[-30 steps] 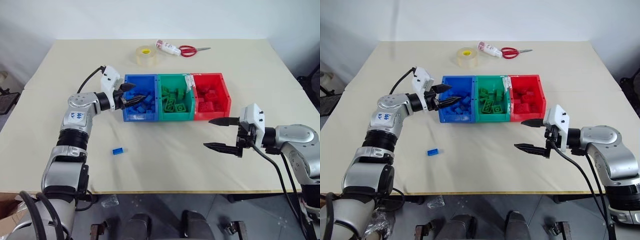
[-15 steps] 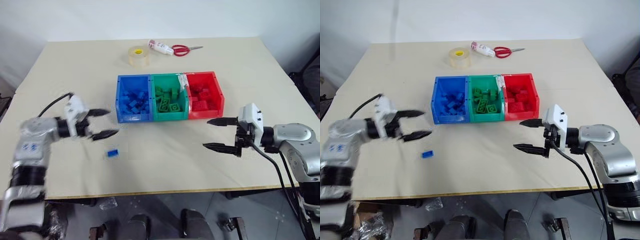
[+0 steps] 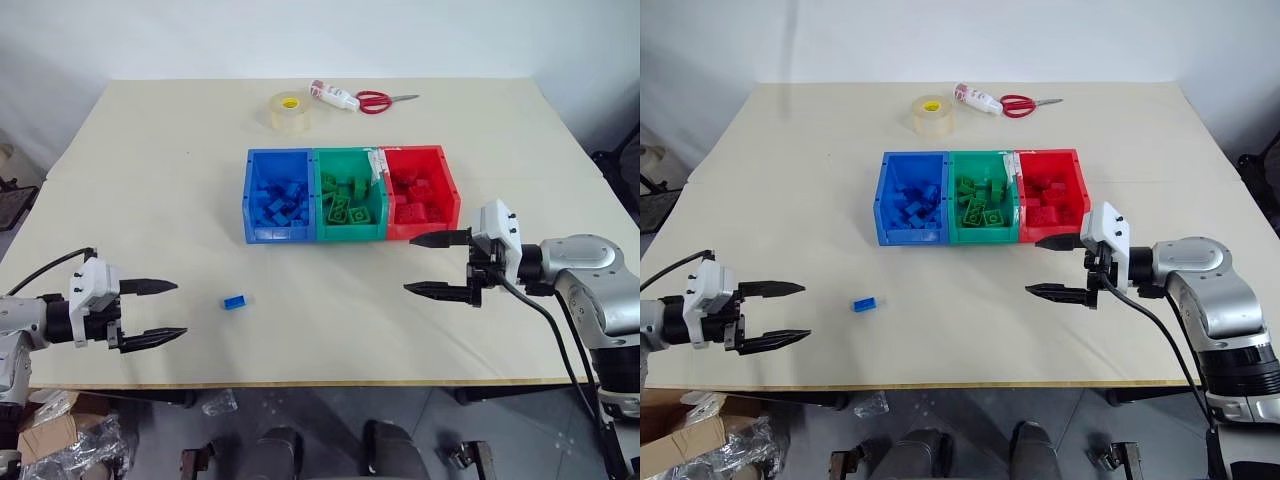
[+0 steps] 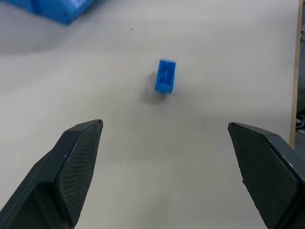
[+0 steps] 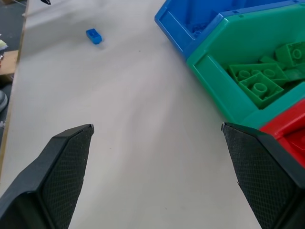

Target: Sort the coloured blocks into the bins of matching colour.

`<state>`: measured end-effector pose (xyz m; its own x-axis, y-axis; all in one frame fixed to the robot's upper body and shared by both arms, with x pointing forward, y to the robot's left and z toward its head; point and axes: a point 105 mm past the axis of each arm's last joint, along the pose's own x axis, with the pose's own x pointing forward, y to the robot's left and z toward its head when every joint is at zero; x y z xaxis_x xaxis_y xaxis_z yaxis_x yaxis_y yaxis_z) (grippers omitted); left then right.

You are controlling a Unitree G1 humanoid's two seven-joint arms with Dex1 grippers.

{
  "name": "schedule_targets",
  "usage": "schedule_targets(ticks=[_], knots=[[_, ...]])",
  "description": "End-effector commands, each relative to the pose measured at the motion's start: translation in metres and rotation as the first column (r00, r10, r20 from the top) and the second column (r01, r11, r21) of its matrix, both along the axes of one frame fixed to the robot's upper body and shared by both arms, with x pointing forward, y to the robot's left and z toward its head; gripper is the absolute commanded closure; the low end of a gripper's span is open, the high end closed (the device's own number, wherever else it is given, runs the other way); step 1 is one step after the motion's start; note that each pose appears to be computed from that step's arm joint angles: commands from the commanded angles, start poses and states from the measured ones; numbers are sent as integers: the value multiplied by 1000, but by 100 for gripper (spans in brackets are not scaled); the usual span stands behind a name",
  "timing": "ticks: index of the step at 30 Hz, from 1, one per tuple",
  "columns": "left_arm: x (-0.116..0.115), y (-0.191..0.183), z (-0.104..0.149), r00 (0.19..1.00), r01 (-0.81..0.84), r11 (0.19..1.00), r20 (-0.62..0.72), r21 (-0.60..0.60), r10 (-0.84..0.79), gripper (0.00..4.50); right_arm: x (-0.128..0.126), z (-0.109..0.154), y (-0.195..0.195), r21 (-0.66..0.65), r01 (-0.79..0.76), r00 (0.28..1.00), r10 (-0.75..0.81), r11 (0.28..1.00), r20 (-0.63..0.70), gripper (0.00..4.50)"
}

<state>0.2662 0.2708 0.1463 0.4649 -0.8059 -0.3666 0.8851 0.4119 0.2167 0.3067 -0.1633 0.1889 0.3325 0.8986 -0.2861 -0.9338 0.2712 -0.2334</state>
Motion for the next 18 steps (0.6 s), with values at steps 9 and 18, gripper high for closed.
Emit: schedule_targets(ticks=[9,18], knots=[[32,-62,-30,991,128,989,35,77,-131,42,-6,9,-2,4,8,999,-8,1000,45,0],[39,-64,-26,982,181,980,34,80,-184,318,-15,7,-9,7,56,997,-56,998,46,0]])
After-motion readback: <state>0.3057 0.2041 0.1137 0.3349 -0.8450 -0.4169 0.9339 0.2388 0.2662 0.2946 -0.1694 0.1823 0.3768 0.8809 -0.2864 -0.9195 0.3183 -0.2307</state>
